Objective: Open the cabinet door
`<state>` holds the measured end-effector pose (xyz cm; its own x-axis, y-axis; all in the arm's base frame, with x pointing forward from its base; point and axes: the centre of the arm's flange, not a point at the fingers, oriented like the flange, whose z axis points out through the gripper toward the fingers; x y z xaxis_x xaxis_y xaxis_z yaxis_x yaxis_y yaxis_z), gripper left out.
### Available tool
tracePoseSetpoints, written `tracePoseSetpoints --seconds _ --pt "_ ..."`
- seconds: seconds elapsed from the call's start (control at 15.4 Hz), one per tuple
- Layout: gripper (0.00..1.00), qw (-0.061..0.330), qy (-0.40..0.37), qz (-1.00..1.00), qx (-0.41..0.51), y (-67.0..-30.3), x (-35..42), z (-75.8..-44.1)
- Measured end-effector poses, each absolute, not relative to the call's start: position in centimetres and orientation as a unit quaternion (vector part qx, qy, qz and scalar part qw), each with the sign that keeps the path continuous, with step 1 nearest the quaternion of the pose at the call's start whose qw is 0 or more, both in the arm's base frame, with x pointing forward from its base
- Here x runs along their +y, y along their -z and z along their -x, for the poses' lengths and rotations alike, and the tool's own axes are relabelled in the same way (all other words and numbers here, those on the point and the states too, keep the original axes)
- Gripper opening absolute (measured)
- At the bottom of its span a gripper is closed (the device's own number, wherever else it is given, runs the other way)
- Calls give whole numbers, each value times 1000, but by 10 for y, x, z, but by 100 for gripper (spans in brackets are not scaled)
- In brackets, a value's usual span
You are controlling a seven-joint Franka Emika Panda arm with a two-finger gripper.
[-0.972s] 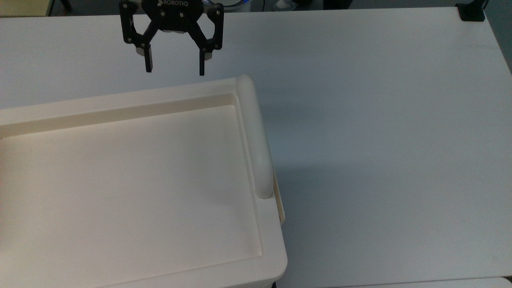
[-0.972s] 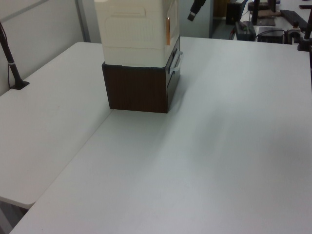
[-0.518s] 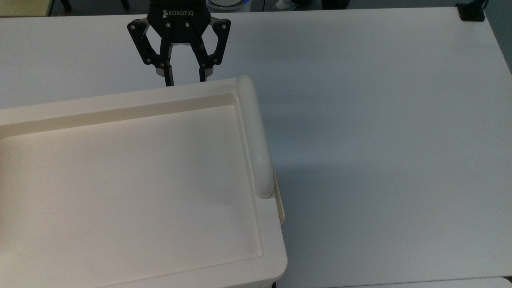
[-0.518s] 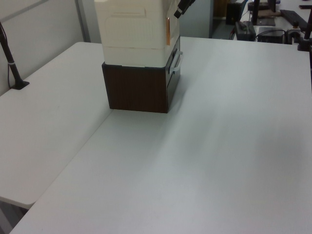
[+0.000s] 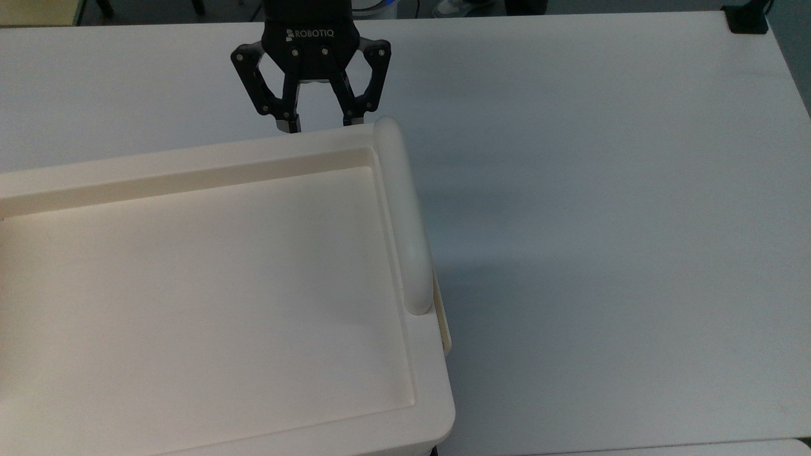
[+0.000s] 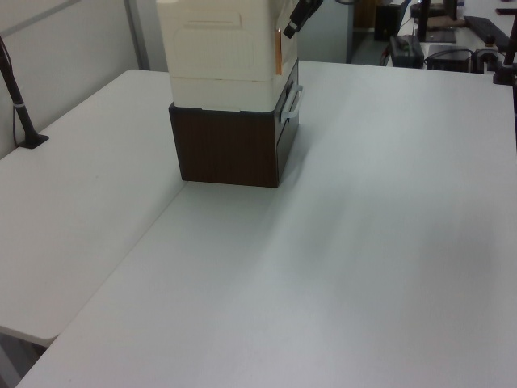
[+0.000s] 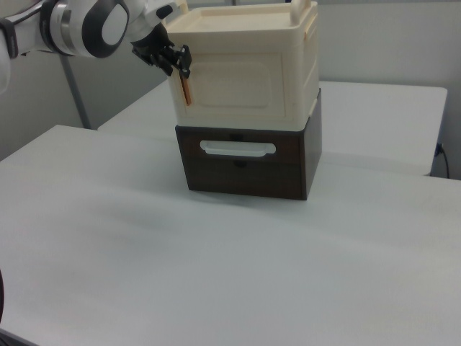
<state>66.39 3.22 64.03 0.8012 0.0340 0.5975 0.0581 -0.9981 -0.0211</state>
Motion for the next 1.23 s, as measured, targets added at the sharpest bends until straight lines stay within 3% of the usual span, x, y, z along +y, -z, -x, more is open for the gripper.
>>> tracePoseSetpoints --seconds 0.52,0.78,0.91,0.97,1.23 --pt "50 22 334 942 -25 -626 38 -678" --pt "39 24 338 940 -28 -626 43 -678" --pt "18 24 343 939 -28 -624 42 -679" --pt "15 24 344 938 -28 -624 42 -680" --pt "15 24 346 938 -29 -624 43 -680"
